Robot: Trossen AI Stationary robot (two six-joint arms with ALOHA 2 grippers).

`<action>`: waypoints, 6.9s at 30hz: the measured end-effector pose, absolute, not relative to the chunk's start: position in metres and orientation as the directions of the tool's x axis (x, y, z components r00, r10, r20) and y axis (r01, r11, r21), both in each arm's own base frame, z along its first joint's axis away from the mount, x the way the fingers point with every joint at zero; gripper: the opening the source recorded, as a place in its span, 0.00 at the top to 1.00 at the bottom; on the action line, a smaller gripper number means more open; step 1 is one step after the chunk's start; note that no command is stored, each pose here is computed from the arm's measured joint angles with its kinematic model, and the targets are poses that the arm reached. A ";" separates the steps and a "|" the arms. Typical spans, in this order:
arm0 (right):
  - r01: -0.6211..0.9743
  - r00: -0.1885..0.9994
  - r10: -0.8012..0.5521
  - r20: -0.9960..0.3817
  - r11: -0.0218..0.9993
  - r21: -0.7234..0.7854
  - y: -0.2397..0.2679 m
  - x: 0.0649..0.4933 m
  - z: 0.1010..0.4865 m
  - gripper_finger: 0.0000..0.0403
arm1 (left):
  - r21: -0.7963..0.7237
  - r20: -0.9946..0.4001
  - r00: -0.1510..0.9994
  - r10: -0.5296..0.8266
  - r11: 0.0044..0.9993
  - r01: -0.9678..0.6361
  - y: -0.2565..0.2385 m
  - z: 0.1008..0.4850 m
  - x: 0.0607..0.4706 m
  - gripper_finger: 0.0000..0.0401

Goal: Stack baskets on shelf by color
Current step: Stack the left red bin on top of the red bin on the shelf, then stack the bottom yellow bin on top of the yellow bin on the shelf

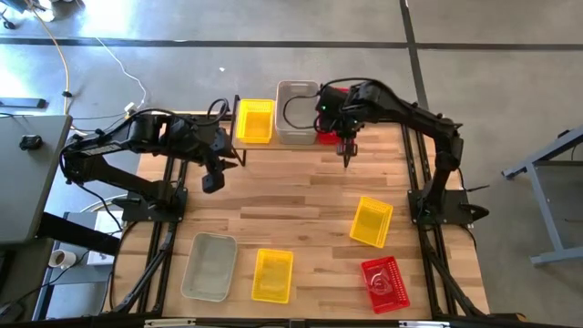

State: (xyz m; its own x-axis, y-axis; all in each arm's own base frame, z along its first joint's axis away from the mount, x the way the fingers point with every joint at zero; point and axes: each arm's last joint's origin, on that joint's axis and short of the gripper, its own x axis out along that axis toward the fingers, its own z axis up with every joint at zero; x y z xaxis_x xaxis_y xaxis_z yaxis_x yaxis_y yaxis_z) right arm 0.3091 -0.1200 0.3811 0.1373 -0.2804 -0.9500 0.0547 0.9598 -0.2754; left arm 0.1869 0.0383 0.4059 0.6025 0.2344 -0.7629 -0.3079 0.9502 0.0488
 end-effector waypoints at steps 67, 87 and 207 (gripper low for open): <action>0.203 0.119 -0.284 -0.951 0.945 -0.257 -0.125 0.320 0.374 0.73 | 0.056 -0.749 0.614 0.247 0.948 -0.313 0.042 0.407 0.188 0.74; 0.452 0.288 -0.341 -0.895 0.872 -0.187 -0.069 0.330 0.412 0.73 | -0.097 -0.844 0.517 0.140 0.909 -0.405 0.043 0.389 0.206 0.66; 0.066 0.356 -0.223 -0.907 0.975 -0.213 0.005 0.338 0.411 0.73 | -0.407 -0.911 0.410 -0.051 0.273 -0.871 -0.104 0.203 0.306 0.99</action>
State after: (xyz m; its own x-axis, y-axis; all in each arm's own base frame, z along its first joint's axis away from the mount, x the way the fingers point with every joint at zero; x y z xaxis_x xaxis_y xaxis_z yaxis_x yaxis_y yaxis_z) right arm 0.3376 0.0052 0.4107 0.3564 -0.2227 -0.9074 0.0665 0.9748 -0.2131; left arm 0.3064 -0.1045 0.2030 0.4097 -0.0506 -0.9108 -0.8715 0.2733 -0.4072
